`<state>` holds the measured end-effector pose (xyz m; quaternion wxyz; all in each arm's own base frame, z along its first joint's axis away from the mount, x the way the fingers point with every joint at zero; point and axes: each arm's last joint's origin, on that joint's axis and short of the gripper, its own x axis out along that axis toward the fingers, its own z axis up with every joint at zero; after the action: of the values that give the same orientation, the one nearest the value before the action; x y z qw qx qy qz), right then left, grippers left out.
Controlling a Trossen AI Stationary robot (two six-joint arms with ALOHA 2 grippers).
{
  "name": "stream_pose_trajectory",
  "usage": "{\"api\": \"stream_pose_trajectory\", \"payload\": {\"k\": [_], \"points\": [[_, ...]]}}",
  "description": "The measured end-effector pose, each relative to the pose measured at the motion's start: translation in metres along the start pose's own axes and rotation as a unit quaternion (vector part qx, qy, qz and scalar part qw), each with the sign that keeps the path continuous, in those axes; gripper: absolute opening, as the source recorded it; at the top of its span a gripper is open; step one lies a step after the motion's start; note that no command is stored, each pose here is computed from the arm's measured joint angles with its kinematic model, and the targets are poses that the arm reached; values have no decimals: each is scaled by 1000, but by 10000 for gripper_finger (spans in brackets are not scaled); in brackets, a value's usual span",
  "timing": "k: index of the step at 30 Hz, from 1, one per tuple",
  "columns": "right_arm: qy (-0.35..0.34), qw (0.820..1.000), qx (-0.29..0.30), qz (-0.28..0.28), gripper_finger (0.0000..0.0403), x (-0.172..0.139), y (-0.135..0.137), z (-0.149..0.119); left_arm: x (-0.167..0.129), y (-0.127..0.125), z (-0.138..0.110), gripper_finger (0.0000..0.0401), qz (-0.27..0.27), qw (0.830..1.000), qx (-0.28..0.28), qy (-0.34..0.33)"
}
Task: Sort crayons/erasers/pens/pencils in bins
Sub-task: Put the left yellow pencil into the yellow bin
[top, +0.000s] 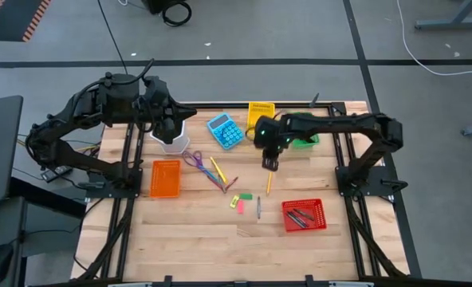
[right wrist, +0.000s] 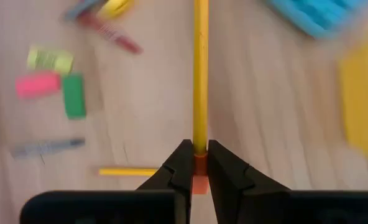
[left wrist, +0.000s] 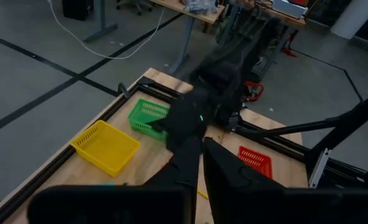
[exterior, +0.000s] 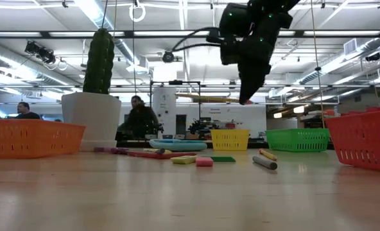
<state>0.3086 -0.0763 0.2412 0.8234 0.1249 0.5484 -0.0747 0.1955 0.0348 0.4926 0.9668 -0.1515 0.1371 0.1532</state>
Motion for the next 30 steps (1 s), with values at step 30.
{"api": "stream_pose_trajectory", "payload": {"k": [30], "points": [[50,866,489,95,43,-10,-133,-20,6,0,-1,13,5,999,42,5]]}}
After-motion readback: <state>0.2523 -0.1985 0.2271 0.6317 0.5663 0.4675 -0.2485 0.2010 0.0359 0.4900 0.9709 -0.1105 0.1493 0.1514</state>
